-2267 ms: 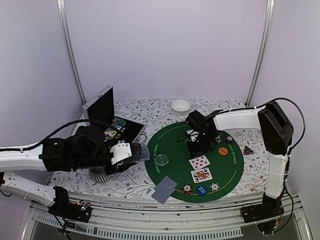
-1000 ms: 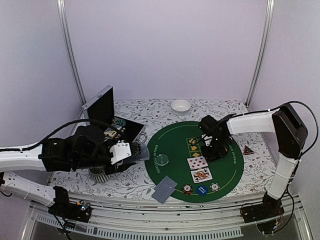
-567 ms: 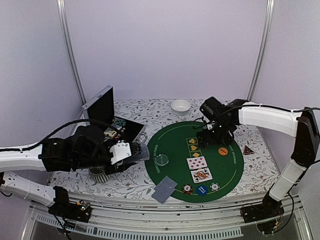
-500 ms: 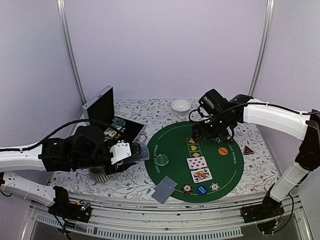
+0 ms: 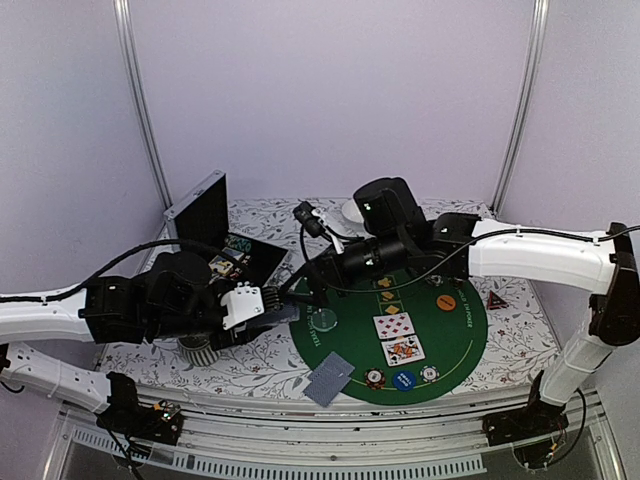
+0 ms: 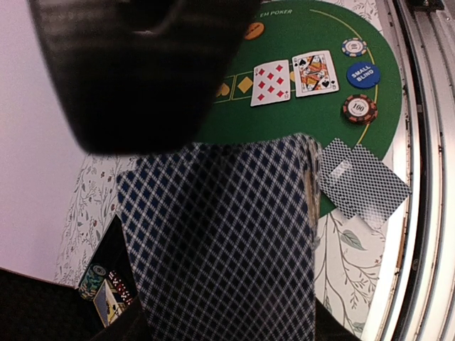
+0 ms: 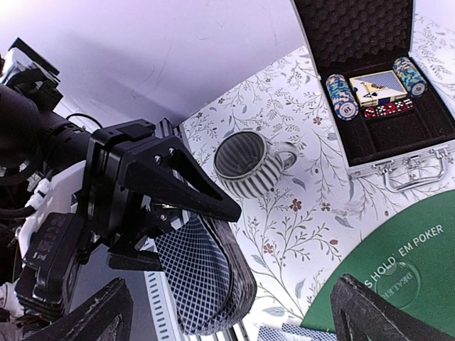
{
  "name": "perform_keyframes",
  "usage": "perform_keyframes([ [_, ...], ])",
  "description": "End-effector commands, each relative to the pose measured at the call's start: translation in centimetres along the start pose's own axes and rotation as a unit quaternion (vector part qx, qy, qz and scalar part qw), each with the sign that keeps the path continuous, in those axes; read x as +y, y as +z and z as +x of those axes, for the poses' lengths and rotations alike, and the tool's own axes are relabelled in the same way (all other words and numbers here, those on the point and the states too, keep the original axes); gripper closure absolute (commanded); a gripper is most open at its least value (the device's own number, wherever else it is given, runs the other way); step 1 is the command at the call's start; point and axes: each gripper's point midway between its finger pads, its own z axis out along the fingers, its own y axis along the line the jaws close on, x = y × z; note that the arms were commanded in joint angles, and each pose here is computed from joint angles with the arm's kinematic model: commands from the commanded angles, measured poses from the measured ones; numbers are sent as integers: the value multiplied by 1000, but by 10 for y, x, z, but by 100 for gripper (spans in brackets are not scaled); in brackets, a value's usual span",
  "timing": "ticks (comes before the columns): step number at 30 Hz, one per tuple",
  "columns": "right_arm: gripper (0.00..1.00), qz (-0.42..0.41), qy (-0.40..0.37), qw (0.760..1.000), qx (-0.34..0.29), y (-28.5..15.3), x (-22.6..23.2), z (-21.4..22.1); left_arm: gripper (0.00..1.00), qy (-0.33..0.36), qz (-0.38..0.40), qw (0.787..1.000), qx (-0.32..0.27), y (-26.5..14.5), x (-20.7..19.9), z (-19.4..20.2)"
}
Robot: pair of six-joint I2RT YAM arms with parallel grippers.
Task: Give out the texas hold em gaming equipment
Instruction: Pick up the poker card from the face-down deck piles.
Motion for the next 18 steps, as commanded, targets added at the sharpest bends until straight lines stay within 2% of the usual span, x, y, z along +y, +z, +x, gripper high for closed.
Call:
perform_keyframes([
  [1,1,-35,9,999,0,22,4,2,47,-3,-5,1000,-8,1,3,-2],
  [5,1,-16,29,999,19,39,-10,9,47,-3,-7,1000,-8,1,4,-2],
  [10,1,51,47,996,52,47,-38,25,47,-4,-11,1000,-11,-1,6,-3],
  [18,1,105,51,992,56,21,-49,31,47,-4,-13,1000,-12,-2,7,-4],
])
